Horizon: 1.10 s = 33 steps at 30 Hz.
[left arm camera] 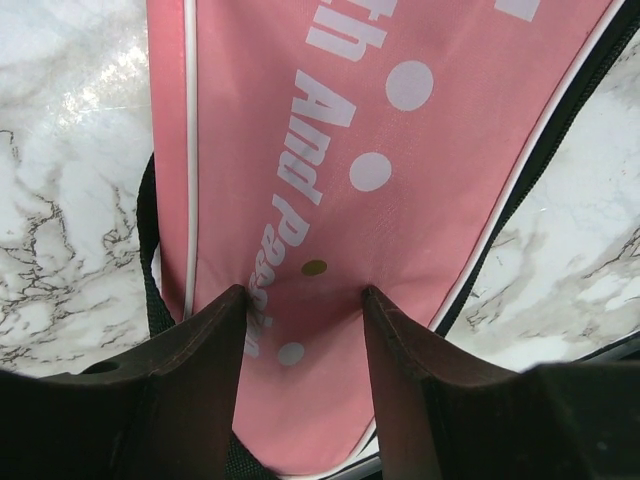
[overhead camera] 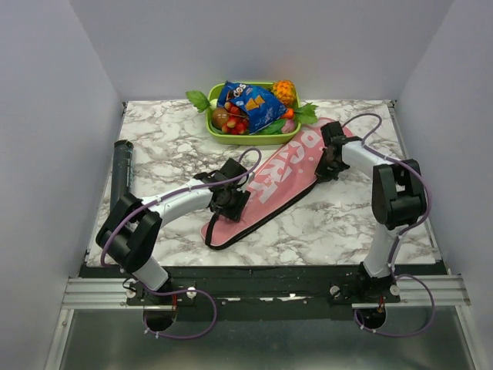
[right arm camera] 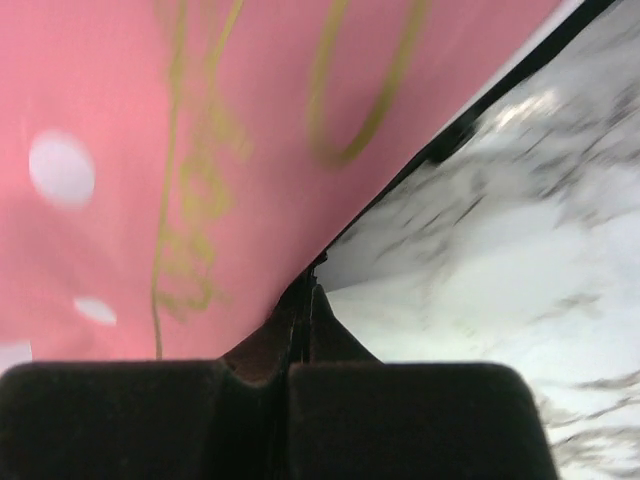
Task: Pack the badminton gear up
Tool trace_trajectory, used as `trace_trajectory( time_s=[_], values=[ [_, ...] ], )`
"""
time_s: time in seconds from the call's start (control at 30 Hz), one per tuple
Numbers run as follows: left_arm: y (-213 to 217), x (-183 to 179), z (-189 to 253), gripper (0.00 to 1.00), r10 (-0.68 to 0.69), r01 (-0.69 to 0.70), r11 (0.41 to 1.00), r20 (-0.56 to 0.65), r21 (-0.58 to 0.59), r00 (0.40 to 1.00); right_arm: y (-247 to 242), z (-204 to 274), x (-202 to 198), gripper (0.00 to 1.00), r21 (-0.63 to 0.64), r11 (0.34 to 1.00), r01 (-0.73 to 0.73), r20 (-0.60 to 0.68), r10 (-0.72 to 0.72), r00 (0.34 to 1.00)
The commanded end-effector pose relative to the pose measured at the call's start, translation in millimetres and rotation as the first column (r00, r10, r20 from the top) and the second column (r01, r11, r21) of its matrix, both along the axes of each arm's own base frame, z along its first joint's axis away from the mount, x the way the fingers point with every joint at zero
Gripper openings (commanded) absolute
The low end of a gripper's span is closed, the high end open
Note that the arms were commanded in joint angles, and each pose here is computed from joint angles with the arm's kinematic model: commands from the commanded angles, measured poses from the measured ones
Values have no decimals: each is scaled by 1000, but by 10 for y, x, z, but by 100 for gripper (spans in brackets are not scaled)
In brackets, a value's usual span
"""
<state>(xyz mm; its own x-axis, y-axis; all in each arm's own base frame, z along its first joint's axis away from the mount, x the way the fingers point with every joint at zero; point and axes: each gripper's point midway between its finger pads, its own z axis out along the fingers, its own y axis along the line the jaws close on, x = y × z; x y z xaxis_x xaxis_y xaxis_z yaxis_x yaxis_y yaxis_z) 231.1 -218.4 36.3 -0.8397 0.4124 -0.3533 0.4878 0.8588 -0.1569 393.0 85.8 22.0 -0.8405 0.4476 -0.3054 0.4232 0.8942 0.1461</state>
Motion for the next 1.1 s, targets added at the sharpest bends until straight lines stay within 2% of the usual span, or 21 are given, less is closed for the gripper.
trace_trajectory(
  time_s=[0.0,0.33,0.43,0.57,0.7,0.83,0.87,0.9,1.0,1.07],
  values=[
    [-28,-176,-381,55,-3,6,1000,-92,25,996,907,-38,-519,0,187,970,-154,-65,168,984],
    [-85,-137,-351,55,-3,3,1000,-81,2,997,1875,15,-1437,0,311,878,-365,-114,415,903],
    [-93,-112,-326,55,6,-7,1000,-71,-7,997,2121,65,-1687,1,375,825,-422,-125,496,859],
    [-133,-81,-273,55,13,-16,999,-63,-37,998,2533,121,-2111,1,534,702,-472,-140,623,769],
    [-185,-60,-212,55,12,-16,997,-57,-72,998,2698,-21,-2380,0,549,693,-468,-191,649,737],
    [-187,-56,-179,55,9,-13,996,-53,-85,999,2722,32,-2343,0,524,721,-454,-175,613,771],
    [-181,-61,-180,55,5,-9,996,-53,-83,999,2657,23,-2246,0,469,754,-461,-159,585,795],
    [-175,-59,-172,55,5,-9,997,-51,-80,999,2613,54,-2190,6,435,769,-469,-145,573,806],
    [-160,-58,-159,55,5,-8,997,-44,-74,999,2379,219,-1995,37,323,808,-493,-106,548,830],
    [-154,-54,-150,55,8,-11,997,-38,-74,999,2132,319,-1891,44,252,832,-495,-93,530,843]
  ],
)
